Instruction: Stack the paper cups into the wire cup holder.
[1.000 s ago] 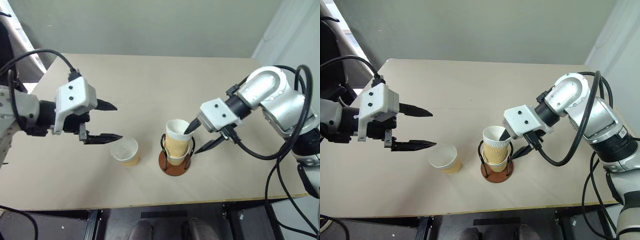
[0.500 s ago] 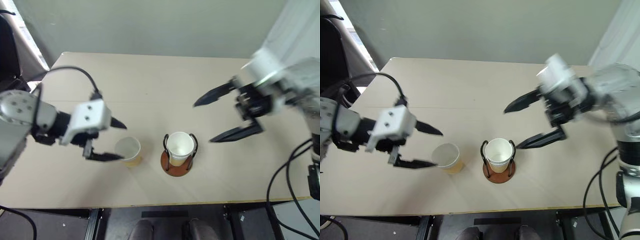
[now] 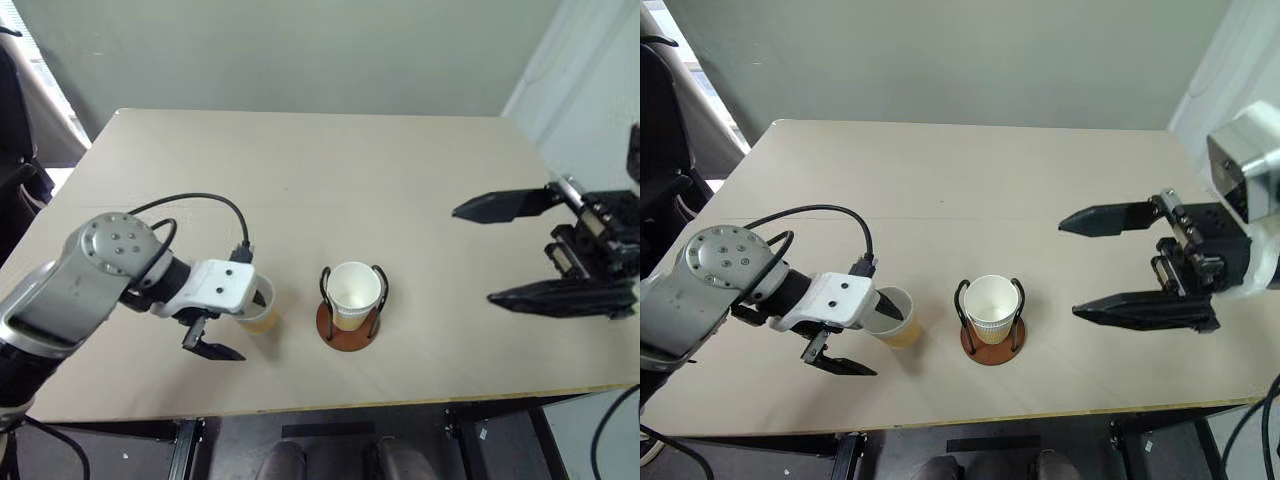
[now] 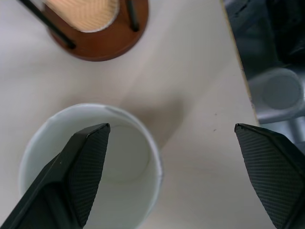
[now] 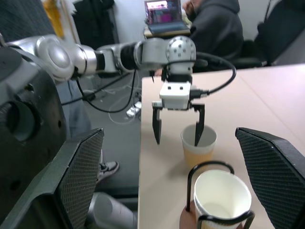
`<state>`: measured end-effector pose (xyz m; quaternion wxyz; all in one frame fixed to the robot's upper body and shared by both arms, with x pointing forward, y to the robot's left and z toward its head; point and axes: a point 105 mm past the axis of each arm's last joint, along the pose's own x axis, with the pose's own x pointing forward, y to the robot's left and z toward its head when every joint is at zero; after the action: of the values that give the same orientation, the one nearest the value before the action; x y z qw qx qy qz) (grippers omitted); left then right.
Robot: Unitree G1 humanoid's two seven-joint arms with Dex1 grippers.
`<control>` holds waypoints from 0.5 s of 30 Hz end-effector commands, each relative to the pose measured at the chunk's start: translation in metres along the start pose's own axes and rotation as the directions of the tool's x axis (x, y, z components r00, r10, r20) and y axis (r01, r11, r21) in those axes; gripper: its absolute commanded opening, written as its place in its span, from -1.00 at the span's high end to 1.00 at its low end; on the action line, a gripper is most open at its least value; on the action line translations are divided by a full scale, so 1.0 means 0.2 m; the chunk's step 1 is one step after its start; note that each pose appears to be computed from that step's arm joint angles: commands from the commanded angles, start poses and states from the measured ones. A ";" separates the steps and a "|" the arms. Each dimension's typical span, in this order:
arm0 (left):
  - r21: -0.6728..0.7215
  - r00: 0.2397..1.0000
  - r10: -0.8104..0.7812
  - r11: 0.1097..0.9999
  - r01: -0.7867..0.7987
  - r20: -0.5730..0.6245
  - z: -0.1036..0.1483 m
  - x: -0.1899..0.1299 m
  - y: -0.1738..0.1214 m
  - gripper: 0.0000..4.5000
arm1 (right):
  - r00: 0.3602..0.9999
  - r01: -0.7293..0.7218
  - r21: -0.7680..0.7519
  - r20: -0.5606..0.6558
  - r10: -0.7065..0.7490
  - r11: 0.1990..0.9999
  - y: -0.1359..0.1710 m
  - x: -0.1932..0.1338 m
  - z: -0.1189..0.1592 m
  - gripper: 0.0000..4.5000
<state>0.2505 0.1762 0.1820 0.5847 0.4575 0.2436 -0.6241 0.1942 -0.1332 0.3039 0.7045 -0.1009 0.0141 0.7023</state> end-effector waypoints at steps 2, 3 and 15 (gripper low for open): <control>0.035 1.000 -0.019 0.999 0.019 0.018 0.03 0.04 -0.03 -0.25 | 0.999 0.043 -0.056 -0.027 -0.045 0.997 0.04 -0.02 0.03 -1.00; 0.031 0.999 -0.028 0.999 0.027 0.037 0.05 0.05 -0.04 -0.08 | 0.998 0.052 -0.054 -0.033 -0.053 0.997 0.04 -0.02 0.03 -1.00; 0.052 0.972 -0.006 0.999 -0.007 0.234 0.24 -0.15 0.02 0.99 | 0.995 0.085 -0.065 -0.045 -0.088 0.994 0.02 -0.02 0.00 -1.00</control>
<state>0.2358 0.1507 0.2092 0.5878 0.3941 0.1865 -0.6814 0.1928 -0.1371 0.2977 0.7276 -0.1244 0.0227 0.6742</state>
